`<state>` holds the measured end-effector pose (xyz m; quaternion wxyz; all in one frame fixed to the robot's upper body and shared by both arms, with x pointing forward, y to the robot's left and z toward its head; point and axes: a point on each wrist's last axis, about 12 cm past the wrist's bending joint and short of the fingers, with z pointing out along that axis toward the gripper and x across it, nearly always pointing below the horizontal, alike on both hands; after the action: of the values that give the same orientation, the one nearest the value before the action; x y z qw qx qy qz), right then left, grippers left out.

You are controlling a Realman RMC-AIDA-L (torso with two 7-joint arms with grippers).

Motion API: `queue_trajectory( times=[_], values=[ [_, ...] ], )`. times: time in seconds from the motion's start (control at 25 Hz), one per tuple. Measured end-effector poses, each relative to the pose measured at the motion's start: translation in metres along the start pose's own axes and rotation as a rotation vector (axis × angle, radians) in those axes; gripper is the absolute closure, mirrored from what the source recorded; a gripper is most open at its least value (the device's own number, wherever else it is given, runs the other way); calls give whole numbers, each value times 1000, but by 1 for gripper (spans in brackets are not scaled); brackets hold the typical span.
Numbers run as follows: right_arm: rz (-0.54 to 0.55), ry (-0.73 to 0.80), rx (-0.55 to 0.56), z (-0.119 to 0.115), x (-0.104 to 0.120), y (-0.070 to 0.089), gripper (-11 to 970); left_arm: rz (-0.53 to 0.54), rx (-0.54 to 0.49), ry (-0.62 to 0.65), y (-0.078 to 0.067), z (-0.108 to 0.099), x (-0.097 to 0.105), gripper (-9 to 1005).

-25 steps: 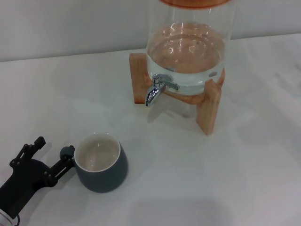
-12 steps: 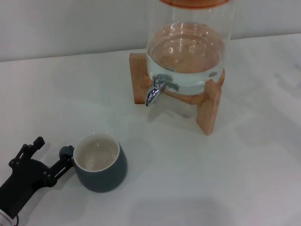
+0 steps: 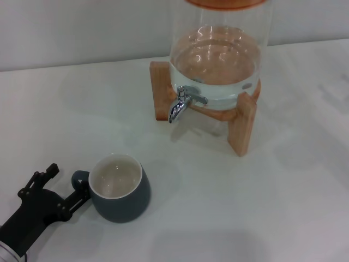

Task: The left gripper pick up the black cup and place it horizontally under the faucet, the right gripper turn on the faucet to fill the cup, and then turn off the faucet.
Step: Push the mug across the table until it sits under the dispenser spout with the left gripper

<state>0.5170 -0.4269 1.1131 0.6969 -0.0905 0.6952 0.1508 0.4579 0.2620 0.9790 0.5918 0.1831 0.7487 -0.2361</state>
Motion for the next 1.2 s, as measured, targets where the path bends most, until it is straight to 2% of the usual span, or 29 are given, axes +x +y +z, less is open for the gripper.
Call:
queue_trajectory(
  times=[1.2],
  values=[
    [1, -3, -4, -1, -1, 0, 150, -17, -3, -6, -3, -4, 2, 105]
  ],
)
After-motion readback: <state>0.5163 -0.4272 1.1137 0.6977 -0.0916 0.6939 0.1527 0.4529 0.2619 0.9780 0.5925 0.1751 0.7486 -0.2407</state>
